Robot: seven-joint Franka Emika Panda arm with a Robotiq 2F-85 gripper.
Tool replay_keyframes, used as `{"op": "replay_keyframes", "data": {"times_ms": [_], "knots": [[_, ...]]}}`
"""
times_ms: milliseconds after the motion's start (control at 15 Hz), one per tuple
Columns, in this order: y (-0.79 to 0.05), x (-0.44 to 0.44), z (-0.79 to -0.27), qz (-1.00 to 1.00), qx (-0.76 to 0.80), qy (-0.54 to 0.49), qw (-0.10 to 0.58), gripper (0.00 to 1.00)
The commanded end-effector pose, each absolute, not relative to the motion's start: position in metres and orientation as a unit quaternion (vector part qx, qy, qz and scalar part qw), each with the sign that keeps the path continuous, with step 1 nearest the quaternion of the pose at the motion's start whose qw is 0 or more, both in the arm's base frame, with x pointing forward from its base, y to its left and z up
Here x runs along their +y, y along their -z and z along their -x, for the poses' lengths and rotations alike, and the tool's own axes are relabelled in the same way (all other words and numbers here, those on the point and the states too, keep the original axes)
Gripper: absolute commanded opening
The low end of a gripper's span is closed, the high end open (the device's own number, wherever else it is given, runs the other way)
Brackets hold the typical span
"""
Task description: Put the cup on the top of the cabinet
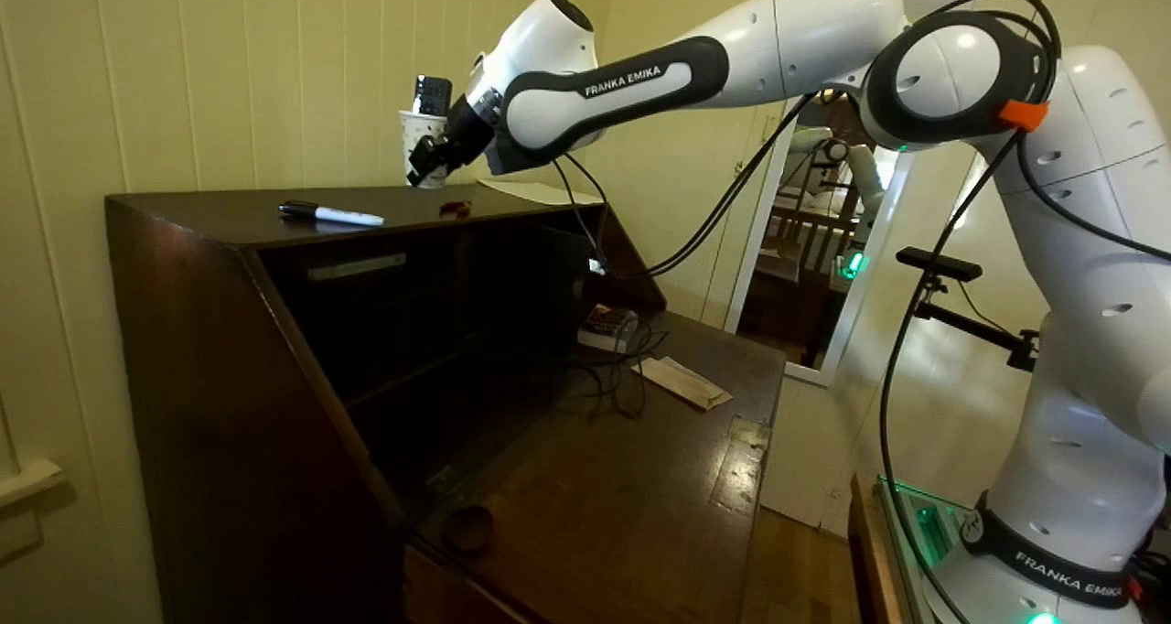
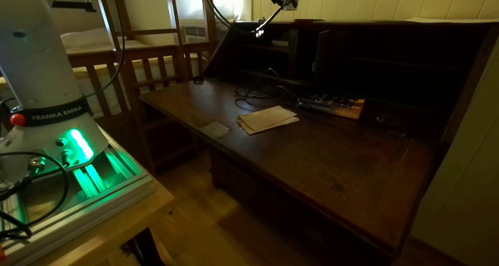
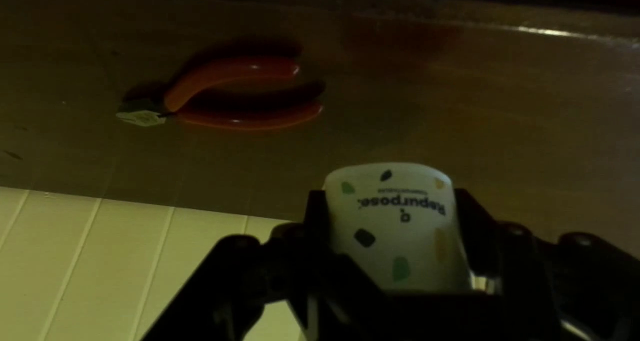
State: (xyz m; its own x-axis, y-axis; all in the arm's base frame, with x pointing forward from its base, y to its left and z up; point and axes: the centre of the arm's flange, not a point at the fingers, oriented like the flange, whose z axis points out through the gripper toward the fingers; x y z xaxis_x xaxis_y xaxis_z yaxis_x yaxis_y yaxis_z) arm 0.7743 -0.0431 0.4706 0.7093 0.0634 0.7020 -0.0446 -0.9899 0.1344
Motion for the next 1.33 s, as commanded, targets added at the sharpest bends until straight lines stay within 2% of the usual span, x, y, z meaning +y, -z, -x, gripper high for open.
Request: {"op": "replay_keyframes", "data": {"times_ms": [0,800,867,933,1067,1133,1267], "knots": [[-0.472,-0.040,-0.807,-0.928,0.013,-0.367,0.068,0.38],[-0.449,-0.034,-0.815,-0.939,0.005,-0.339,0.051,0.38],[-0.448,-0.033,-0.813,-0.939,0.006,-0.339,0.052,0.57],[-0.448,-0.032,-0.812,-0.939,0.007,-0.340,0.052,0.38],[-0.448,-0.031,-0.811,-0.939,0.009,-0.339,0.053,0.38],[-0.448,-0.030,-0.810,-0.939,0.009,-0.340,0.053,0.79],[-0.449,-0.029,-0.809,-0.939,0.010,-0.340,0.053,0.95]]}}
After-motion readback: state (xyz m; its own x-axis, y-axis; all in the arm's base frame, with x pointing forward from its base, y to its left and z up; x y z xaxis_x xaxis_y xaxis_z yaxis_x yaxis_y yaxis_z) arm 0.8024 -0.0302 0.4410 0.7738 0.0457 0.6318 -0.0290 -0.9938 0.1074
